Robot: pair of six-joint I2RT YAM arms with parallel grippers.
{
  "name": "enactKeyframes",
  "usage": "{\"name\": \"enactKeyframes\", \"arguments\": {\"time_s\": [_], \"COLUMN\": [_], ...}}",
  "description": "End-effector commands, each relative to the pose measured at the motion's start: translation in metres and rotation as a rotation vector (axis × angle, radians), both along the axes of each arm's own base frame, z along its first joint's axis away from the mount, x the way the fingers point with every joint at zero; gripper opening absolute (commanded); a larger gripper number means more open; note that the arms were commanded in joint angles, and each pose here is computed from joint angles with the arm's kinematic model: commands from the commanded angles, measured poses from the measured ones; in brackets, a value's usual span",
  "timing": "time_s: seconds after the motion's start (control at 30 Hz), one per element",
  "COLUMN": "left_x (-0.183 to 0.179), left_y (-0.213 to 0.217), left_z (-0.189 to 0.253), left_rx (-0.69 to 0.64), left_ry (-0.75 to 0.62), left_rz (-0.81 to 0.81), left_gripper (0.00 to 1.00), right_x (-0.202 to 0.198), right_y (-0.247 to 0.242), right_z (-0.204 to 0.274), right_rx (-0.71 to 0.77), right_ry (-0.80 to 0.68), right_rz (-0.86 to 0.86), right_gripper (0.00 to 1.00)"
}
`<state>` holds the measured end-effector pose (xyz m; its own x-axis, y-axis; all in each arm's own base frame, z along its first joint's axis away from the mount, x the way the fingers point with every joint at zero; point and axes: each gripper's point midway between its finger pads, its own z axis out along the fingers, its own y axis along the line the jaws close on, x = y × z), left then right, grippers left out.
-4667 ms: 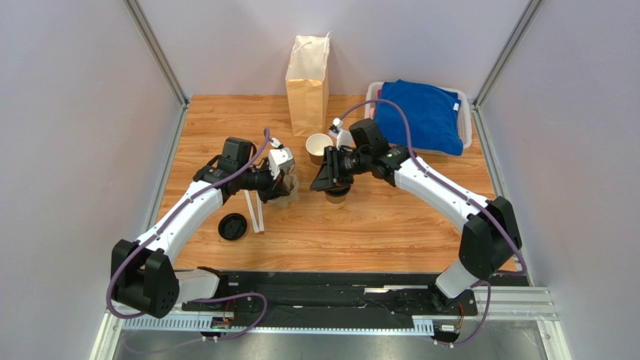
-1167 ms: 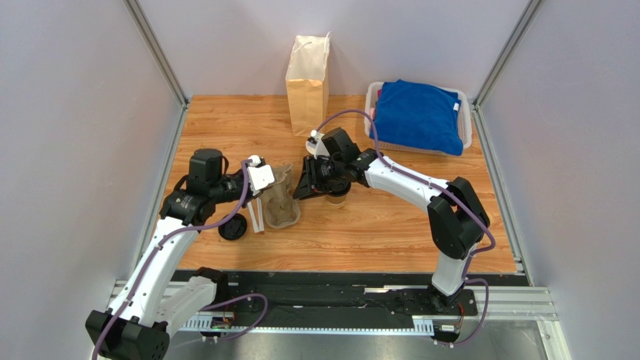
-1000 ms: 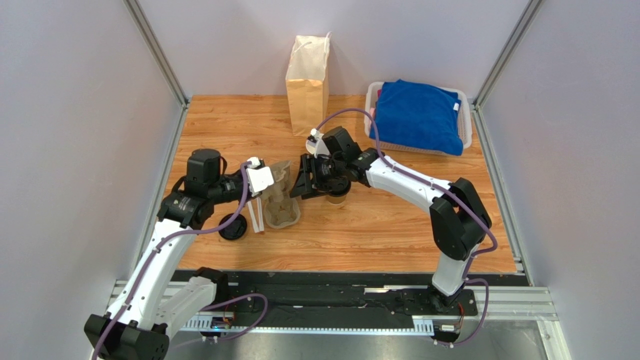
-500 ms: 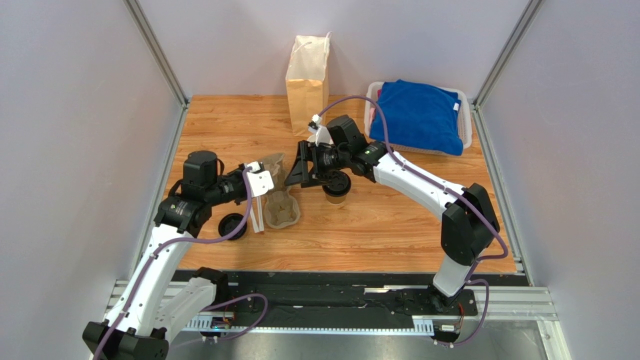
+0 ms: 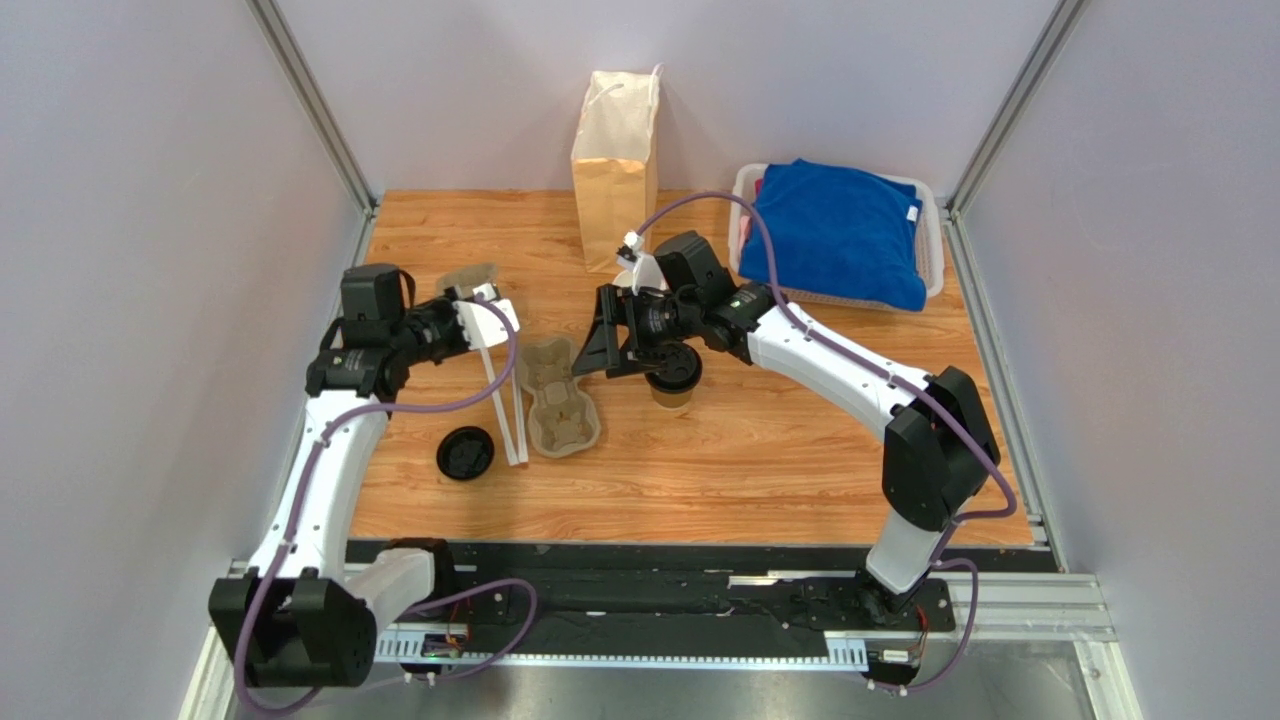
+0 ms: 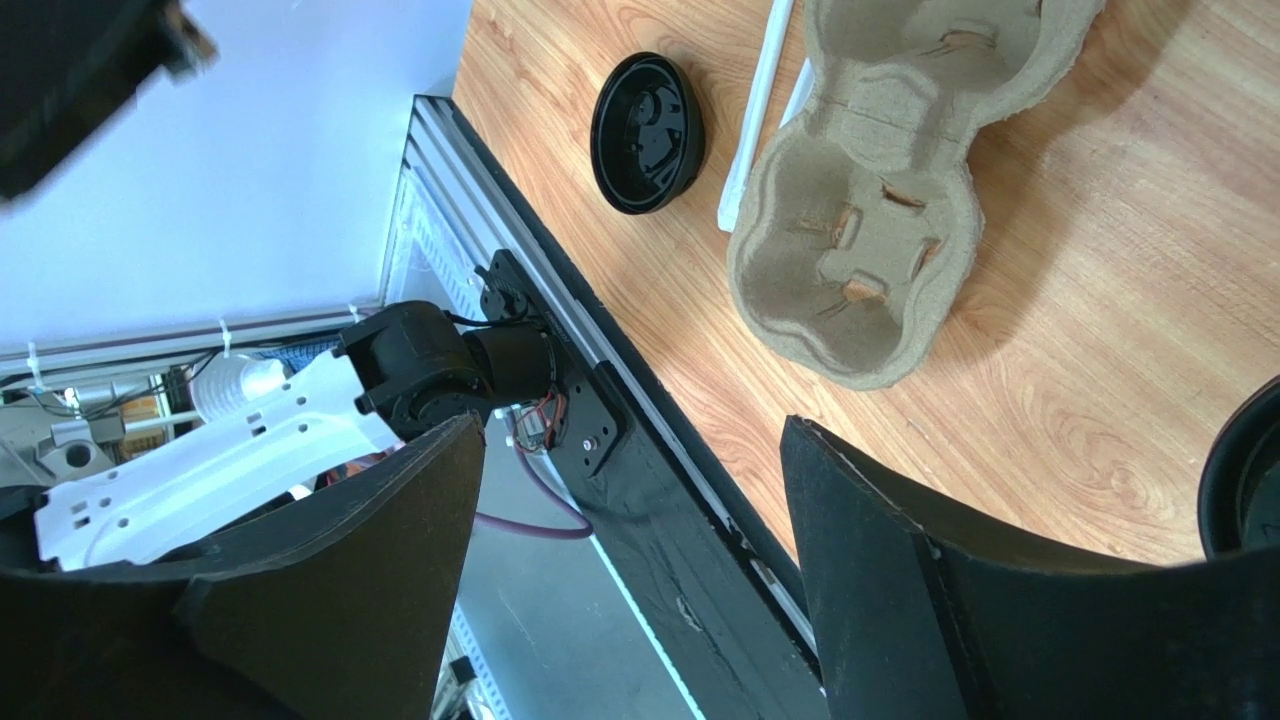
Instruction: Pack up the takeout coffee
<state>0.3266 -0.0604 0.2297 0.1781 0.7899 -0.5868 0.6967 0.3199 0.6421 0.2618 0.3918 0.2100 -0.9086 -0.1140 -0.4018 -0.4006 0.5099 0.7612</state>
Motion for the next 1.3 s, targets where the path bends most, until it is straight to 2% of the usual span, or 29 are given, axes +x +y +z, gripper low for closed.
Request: {"name": "enactKeyframes", "arguments": {"time_s": [0.0,0.1,0.3,0.47,0.6,0.7,0.73,0.77,0.87,0.9,0.93,1.1,1.17,1.23,1.27], "left_x": [0.032,0.049,0.068,0.047,0.016,0.002,0.0,-0.001,-0.001,0.001,0.003,0.013,0.009,0.011,0.006], "left_y": [0.026,0.056,0.103,0.108,0.103,0.107,0.109,0.111,0.11,0.109,0.106,0.078,0.062,0.051,0.045], "left_z": [0.01,-0.014,-0.071,-0.112,-0.141,-0.15,-0.151,-0.15,-0.133,-0.12,-0.11,-0.02,0.01,0.033,0.042], "left_rx": [0.077,0.17,0.244,0.253,0.27,0.272,0.268,0.27,0.204,0.186,0.16,-0.081,-0.215,-0.29,-0.342], "left_ry": [-0.1,-0.096,0.0,0.113,0.201,0.275,0.294,0.309,0.322,0.312,0.3,0.151,0.128,0.078,0.08], "left_rz": [-0.079,-0.102,-0.096,-0.123,-0.154,-0.115,-0.1,-0.084,-0.017,-0.005,0.005,0.067,0.092,0.086,0.106], "left_gripper": [0.0,0.0,0.0,0.0,0.0,0.22,0.33,0.4,0.67,0.69,0.8,0.93,0.94,0.95,0.95], "right_x": [0.004,0.005,0.011,0.018,0.035,0.053,0.061,0.076,0.111,0.121,0.135,0.191,0.21,0.229,0.243], "right_y": [-0.001,-0.001,-0.002,-0.009,-0.028,-0.05,-0.057,-0.07,-0.102,-0.109,-0.118,-0.149,-0.149,-0.152,-0.148], "right_z": [0.038,0.041,0.051,0.057,0.061,0.07,0.081,0.086,0.118,0.124,0.146,0.189,0.194,0.196,0.183], "right_rx": [0.059,0.059,0.067,0.064,0.038,0.009,0.011,-0.004,-0.006,-0.01,-0.013,-0.053,-0.056,-0.069,-0.084], "right_ry": [-0.088,-0.108,-0.156,-0.194,-0.236,-0.285,-0.313,-0.336,-0.423,-0.436,-0.497,-0.673,-0.703,-0.722,-0.705], "right_rz": [0.008,0.013,0.026,0.035,0.024,-0.009,-0.03,-0.079,-0.191,-0.224,-0.281,-0.464,-0.513,-0.572,-0.581], "right_gripper": [0.77,0.78,0.79,0.79,0.8,0.82,0.82,0.82,0.83,0.84,0.85,0.85,0.84,0.84,0.84]}}
